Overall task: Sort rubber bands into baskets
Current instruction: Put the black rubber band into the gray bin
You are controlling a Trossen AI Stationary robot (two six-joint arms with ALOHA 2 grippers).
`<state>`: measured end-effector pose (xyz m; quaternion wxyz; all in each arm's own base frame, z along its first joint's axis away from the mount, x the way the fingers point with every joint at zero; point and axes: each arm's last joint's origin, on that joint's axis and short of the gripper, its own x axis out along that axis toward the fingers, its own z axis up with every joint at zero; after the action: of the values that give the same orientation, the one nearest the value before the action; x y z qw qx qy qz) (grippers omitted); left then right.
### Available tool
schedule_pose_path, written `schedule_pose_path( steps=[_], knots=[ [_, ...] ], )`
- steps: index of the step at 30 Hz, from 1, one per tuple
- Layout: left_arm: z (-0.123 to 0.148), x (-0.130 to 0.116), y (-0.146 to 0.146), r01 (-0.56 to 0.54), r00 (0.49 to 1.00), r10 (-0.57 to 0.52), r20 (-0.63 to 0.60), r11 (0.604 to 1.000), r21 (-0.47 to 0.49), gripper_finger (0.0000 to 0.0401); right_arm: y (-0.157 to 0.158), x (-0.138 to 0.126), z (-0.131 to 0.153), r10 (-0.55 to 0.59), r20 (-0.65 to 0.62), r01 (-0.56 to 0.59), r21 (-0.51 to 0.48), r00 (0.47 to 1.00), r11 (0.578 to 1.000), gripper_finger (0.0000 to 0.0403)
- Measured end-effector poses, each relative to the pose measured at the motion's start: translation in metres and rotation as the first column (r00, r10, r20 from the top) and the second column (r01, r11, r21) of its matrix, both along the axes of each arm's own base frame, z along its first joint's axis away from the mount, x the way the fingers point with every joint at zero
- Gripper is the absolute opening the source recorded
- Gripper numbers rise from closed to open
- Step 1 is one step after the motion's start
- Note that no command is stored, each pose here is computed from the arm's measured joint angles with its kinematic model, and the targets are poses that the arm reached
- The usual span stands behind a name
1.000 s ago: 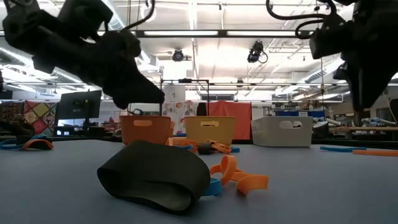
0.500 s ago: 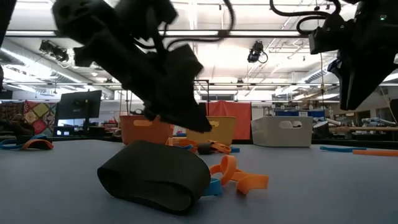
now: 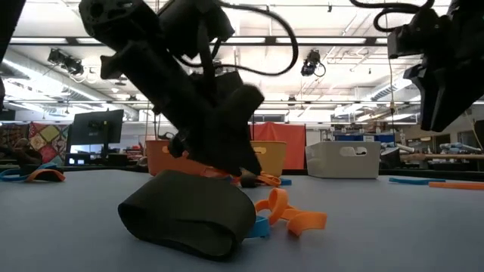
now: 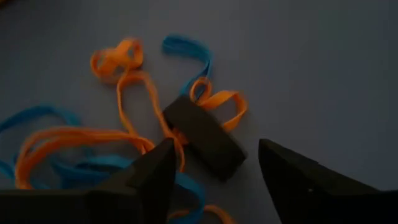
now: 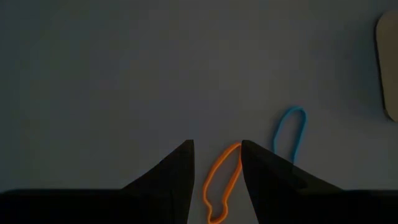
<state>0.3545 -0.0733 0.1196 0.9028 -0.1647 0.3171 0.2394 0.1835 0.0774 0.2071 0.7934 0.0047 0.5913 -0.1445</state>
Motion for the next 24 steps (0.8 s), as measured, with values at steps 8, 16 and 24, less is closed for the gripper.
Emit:
schedule_pose_path(
  steps=[8,16,24],
  knots=[
    [-0.011,0.006,-0.001,-0.013,0.999,0.013,0.033,1.0,-0.007,0.0196,0.009,-0.007,-0.001,0.054,-0.022,-0.055,-0.018,0.998,0.998,0.0144],
    [-0.005,0.01,-0.003,0.022,0.999,-0.022,0.041,1.0,0.004,0.0088,0.01,-0.018,-0.001,0.009,-0.059,-0.014,-0.089,0.998,0.996,0.0144],
    [0.025,0.019,-0.006,0.1,0.994,-0.098,-0.04,0.994,0.052,0.0016,0.016,-0.019,-0.003,0.003,0.002,-0.002,-0.108,1.0,0.994,0.0144]
  ],
)
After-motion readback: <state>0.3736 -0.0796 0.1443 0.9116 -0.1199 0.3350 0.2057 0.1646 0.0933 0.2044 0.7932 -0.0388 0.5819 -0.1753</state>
